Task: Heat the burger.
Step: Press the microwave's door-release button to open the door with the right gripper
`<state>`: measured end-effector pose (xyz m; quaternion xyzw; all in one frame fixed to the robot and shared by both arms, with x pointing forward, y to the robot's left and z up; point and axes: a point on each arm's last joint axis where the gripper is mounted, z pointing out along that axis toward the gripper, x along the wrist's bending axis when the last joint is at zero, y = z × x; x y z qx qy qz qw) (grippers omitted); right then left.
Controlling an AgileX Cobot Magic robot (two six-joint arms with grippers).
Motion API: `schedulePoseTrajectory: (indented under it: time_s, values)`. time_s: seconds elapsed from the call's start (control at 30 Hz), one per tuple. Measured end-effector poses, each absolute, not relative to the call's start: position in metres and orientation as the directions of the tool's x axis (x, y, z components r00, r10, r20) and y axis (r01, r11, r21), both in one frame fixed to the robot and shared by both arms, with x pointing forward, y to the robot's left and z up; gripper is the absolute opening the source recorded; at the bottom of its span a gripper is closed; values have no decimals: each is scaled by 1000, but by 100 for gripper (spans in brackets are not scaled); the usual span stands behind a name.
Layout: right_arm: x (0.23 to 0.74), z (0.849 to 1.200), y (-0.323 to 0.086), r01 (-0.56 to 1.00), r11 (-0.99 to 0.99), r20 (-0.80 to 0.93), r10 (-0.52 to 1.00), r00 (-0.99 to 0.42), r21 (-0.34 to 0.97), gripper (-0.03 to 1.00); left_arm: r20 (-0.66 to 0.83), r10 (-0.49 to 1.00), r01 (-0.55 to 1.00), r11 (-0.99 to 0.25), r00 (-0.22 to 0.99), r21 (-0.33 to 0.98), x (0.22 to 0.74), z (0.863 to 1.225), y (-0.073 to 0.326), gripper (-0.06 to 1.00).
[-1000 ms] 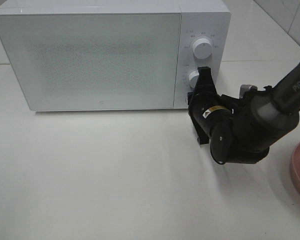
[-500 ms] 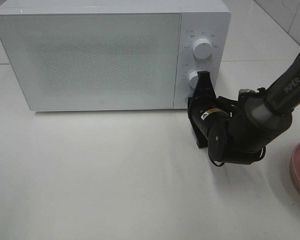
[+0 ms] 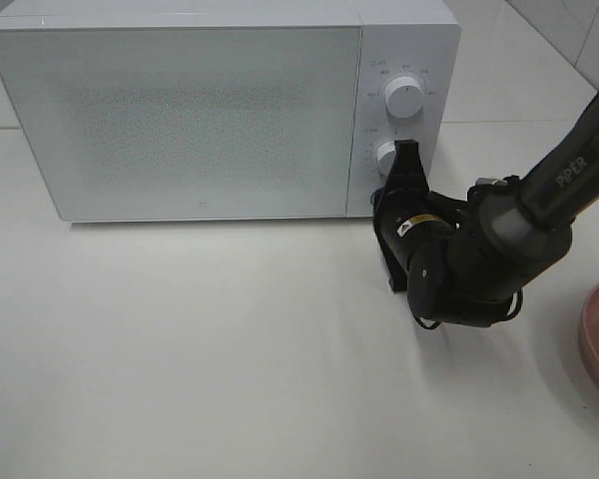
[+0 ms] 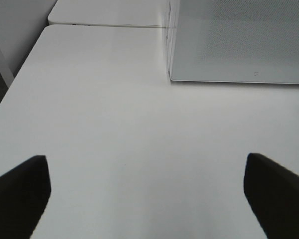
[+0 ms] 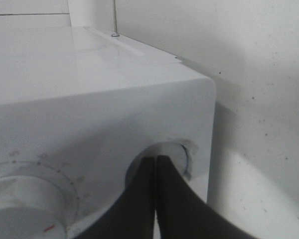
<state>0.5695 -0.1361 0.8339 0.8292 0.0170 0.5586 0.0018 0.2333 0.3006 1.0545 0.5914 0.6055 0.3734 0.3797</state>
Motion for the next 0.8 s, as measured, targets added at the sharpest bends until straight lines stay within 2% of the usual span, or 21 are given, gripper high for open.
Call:
schedulePoseTrajectory:
  time_s: [0.8]
  values:
    - [582,833,-131,5,-996,920,83,384,87,1,-18,1000,433,22,-12,901,233,1055,301,97]
